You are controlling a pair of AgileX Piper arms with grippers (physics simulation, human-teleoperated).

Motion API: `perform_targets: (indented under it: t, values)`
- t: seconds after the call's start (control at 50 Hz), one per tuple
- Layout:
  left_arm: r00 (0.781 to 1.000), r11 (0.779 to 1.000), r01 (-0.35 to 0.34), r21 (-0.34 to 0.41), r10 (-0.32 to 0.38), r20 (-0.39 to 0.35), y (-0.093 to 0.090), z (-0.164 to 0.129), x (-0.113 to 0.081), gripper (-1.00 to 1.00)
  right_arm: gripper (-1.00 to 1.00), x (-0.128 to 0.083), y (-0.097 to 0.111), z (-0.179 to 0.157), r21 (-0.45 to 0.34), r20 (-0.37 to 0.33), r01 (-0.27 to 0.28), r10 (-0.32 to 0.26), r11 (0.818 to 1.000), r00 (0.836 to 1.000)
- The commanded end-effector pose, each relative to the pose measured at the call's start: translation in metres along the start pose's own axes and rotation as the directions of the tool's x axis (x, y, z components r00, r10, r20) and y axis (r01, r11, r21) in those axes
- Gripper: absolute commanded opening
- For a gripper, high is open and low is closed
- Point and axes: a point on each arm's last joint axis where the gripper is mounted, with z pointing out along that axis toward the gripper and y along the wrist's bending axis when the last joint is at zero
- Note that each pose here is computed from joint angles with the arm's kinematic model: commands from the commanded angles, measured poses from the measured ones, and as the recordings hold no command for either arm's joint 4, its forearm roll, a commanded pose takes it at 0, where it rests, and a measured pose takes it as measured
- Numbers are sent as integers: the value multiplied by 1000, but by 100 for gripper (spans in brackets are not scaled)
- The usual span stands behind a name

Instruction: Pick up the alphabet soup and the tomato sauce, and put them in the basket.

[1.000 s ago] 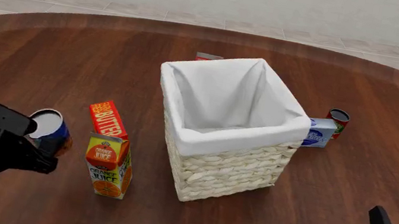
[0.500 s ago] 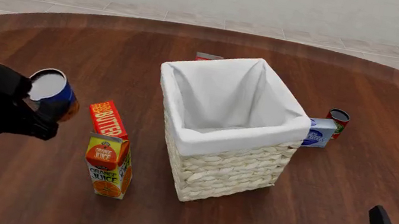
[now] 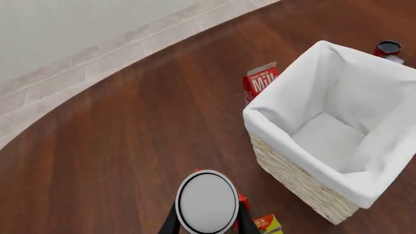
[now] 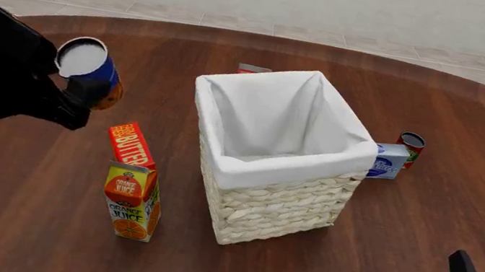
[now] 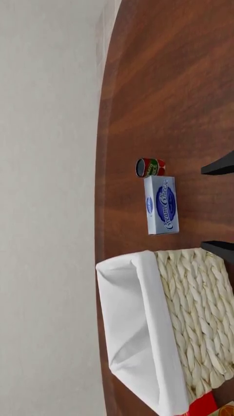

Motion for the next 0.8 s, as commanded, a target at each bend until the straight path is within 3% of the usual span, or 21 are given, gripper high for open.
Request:
perform_targets:
  t: [0.02,0.36,0.8]
  values:
    - [997,997,-58,49,56,53,-7,-1,-31,-100,100,0,0,0,0,0,-3,3,1000,1000]
    - [990,989,-109,104,99,101,-18,7,-65,-100,100,0,0,0,0,2,-5,5,1000,1000]
    - [981,962,-169,214,142,136,-51,33,-100,-100,100,1,0,0,1,-2,-7,7,1000,1000]
